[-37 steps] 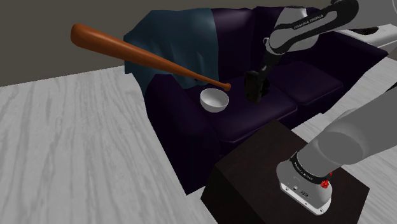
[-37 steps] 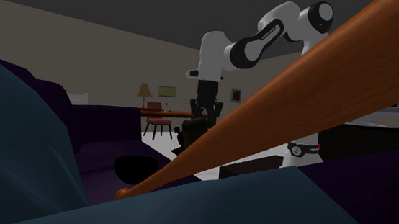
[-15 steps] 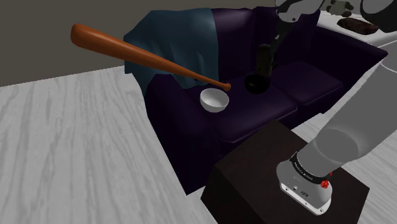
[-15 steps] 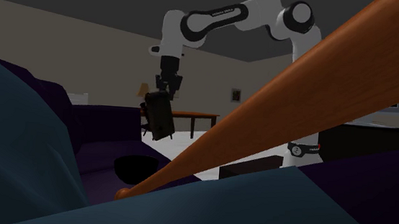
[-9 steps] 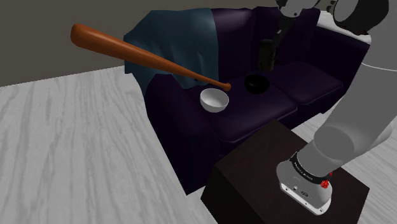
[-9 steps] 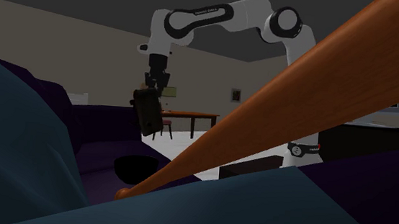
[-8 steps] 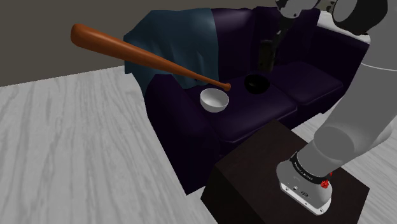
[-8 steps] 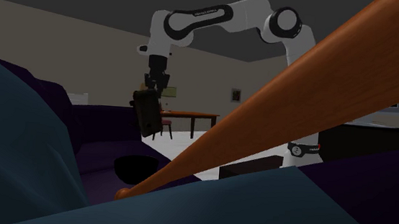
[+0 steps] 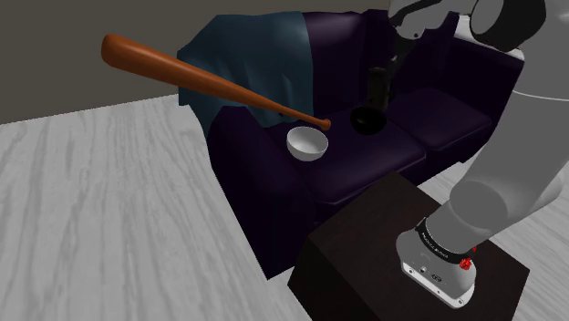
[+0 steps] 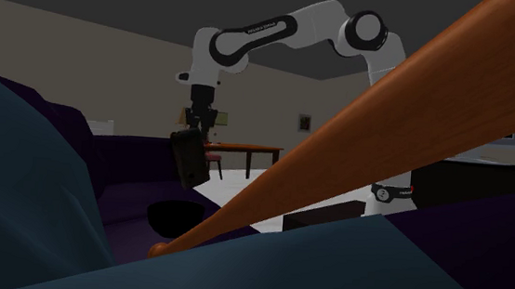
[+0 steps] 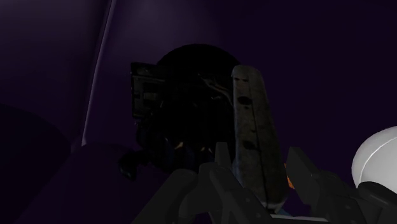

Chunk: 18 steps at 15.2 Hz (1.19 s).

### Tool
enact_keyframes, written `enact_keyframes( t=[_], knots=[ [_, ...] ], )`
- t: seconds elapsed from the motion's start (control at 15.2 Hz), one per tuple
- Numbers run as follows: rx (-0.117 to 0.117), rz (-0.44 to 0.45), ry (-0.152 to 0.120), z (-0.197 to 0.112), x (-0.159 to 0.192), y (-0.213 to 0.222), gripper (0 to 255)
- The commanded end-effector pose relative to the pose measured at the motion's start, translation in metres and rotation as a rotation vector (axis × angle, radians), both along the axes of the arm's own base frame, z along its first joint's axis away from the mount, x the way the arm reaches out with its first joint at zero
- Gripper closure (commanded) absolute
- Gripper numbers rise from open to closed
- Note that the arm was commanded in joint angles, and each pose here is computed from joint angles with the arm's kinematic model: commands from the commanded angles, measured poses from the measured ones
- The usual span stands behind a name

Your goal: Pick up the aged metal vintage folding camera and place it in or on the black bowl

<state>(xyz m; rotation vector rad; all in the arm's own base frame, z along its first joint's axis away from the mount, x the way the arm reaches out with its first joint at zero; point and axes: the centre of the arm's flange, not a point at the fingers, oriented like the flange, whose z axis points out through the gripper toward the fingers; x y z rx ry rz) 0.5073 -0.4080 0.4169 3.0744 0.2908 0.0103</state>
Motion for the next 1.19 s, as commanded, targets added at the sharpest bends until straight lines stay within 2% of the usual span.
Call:
enact_keyframes(
  t=[0.0, 0.92, 1.12],
  knots=[
    [-0.002, 0.000, -0.002, -0.009, 0.000, 0.000, 255],
    [-0.002, 0.000, -0.002, -0.085, 0.000, 0.000, 255],
    [-0.002, 0.000, -0.002, -0.085, 0.000, 0.000, 255]
  ],
)
